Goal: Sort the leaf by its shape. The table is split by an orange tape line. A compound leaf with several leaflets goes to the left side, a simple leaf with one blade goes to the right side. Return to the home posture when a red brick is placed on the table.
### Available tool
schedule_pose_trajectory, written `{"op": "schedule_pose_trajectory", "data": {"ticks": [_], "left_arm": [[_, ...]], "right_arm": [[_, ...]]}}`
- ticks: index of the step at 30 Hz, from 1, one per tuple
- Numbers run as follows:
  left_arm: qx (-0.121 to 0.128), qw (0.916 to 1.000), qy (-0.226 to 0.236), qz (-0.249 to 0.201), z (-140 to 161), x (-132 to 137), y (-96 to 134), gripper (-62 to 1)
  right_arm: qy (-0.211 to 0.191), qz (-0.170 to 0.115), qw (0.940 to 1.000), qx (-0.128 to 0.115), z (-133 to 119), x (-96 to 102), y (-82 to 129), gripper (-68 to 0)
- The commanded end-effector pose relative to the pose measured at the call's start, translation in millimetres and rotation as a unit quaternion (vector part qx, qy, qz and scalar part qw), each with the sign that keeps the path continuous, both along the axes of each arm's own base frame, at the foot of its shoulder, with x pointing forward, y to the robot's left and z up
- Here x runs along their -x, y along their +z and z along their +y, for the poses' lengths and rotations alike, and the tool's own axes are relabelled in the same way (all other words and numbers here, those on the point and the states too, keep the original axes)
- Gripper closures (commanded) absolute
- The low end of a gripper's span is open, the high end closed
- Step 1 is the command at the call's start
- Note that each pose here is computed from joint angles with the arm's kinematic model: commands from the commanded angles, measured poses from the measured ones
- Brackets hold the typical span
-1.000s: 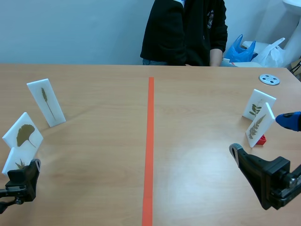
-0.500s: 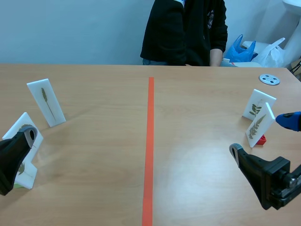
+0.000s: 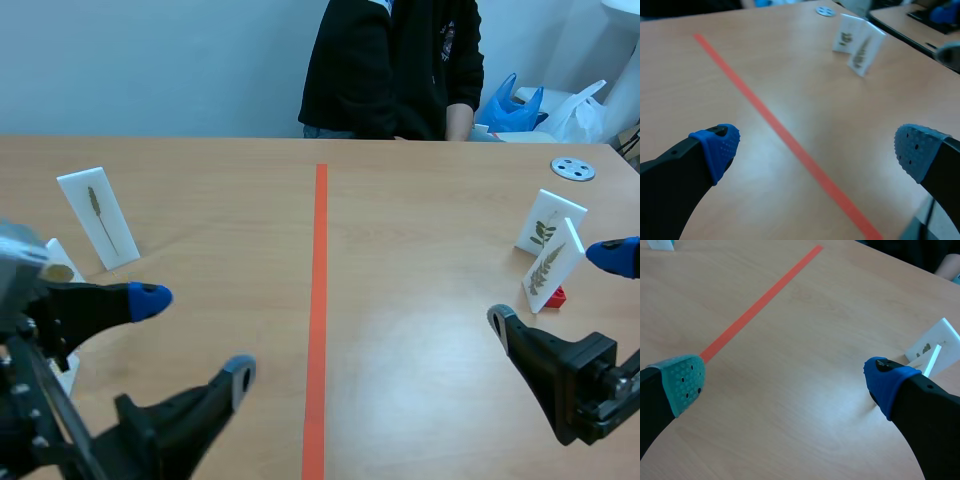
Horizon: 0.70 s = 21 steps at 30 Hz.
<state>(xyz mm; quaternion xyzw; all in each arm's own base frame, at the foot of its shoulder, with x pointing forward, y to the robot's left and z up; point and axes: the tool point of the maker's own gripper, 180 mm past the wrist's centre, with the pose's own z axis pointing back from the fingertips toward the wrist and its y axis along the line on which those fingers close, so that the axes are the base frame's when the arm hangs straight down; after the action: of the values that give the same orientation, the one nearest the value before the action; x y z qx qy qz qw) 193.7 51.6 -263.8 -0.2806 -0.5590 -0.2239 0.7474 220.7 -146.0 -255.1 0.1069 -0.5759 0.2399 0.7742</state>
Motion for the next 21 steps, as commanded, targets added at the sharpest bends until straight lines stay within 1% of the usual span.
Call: {"op": "schedule_pose_trajectory", "data": {"ticks": [1, 3, 5, 10, 21], "left_arm": [[0.001, 0.9996, 0.023, -0.015, 5, -12, 5, -62.3], [-0.008, 0.9994, 0.03, -0.012, 3, -16, 2, -62.3], [-0.022, 0.9991, 0.034, -0.009, 3, -19, -2, -62.3], [-0.045, 0.9979, 0.044, -0.018, 8, -25, -3, -62.3], [-0.046, 0.9978, 0.044, -0.018, 8, -25, -4, -62.3]], "right_arm": [[-0.001, -0.018, 0.9998, -0.01, 1, -4.8, 9, -66.7], [-0.001, -0.018, 0.9998, -0.01, 1, -4.8, 9, -66.7], [-0.001, -0.018, 0.9998, -0.01, 1, -4.8, 9, -66.7], [-0.001, -0.018, 0.9998, -0.01, 1, -4.8, 9, -66.7], [-0.001, -0.018, 0.9998, -0.01, 1, -4.8, 9, -66.7]]}}
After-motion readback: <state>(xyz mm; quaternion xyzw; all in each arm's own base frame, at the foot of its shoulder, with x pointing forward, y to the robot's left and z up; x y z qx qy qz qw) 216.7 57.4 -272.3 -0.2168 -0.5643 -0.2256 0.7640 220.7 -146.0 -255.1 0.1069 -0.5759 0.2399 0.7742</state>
